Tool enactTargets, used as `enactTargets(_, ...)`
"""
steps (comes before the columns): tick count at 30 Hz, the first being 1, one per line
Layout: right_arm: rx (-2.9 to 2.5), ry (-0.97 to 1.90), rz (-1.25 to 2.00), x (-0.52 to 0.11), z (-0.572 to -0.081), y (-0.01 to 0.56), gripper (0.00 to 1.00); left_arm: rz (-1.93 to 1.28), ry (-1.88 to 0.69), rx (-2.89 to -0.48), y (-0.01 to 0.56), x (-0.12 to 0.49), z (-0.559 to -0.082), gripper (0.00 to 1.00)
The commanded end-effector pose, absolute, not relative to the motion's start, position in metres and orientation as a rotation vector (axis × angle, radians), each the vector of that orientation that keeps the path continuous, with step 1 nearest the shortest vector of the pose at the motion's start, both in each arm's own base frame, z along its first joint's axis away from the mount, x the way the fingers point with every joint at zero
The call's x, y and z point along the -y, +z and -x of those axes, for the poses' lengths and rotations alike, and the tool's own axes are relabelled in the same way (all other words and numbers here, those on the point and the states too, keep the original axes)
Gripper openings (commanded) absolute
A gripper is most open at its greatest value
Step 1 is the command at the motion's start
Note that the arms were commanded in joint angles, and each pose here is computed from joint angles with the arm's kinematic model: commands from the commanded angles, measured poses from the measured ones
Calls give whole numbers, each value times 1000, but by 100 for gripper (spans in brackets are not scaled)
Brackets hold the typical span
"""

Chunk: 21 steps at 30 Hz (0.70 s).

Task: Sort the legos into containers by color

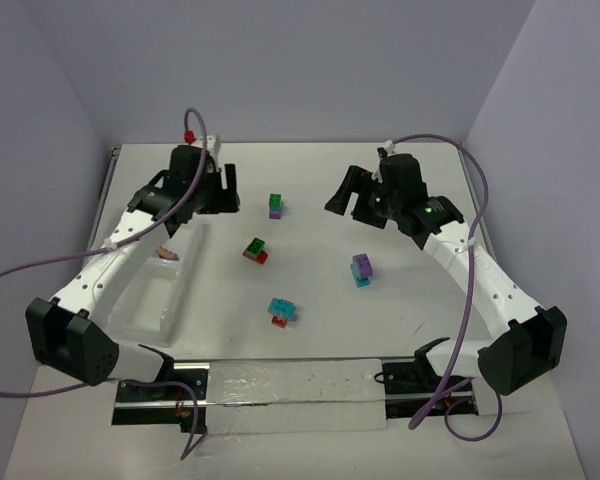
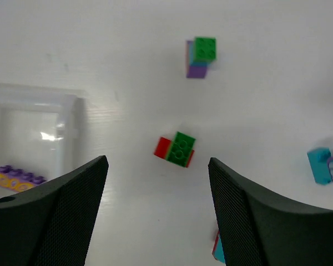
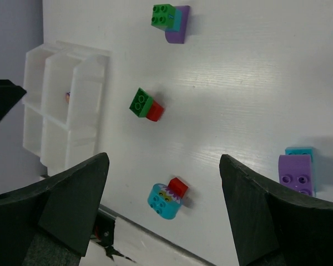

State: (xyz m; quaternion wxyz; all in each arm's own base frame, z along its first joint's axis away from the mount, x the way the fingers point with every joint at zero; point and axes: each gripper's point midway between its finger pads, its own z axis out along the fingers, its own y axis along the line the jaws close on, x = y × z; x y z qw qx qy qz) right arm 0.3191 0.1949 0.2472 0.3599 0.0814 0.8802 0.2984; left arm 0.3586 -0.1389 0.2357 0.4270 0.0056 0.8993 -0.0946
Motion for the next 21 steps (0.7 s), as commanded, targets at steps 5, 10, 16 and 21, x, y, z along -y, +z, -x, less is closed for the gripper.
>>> enactTargets(5,-2284,695,-207,-185,-315,236,88,-402,-244,-2419,168,232,-340,84)
enactTargets(10,-2284,684,-201,-183,-315,236,88,-448,-149,-2481,136,232,-344,84)
enactTargets(16,-2294,689,-189,-186,-316,234,88,-478,-1,-2543,107,216,-344,79)
enactTargets(21,-2293,696,-189,-187,-317,235,88,-498,-13,-2556,94,218,-341,76)
